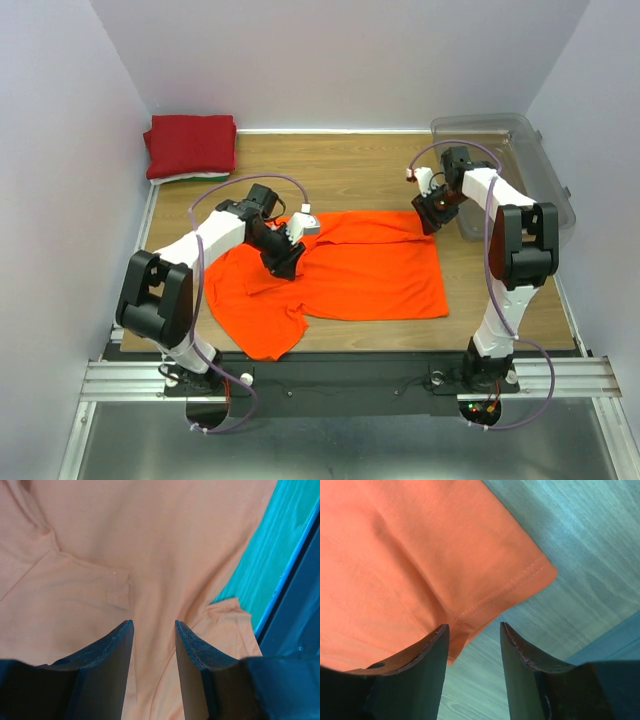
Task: Fold and stack the t-shirts
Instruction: Fold the tshirt
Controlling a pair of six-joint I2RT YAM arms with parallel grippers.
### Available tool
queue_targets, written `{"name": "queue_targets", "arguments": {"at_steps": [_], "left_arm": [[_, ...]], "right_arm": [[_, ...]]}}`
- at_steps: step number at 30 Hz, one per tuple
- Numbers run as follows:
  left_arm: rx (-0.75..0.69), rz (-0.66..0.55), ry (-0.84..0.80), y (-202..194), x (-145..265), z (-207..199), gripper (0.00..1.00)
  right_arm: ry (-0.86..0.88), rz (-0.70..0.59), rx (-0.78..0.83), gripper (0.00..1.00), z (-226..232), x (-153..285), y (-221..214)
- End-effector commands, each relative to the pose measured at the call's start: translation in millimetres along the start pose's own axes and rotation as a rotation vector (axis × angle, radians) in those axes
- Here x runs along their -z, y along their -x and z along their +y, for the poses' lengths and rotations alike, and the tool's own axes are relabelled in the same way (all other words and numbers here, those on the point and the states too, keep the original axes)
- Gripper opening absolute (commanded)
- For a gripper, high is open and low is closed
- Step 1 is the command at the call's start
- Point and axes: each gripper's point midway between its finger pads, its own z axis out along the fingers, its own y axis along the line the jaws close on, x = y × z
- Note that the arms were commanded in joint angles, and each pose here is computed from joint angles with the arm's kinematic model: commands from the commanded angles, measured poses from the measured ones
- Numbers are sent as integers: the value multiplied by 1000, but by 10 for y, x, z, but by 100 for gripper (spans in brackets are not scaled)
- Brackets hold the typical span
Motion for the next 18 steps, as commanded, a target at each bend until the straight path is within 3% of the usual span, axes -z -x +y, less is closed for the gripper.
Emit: {"name": "queue_targets", "arguments": {"at_steps": [1, 10, 15, 18], "left_arm": [[-22, -45, 78, 118, 296, 94, 50], [291, -151, 351, -138, 815, 1199, 50], [420, -232, 490, -286, 1235, 1681, 55], [459, -260, 499, -316, 1352, 1844, 56]], "right_arm": [[5, -22, 28, 49, 83, 128, 115], [-42, 142, 57, 48, 15, -132, -359], [-76, 76, 45, 49, -40, 3, -147], [-70, -32, 48, 53, -9, 202, 152]]}}
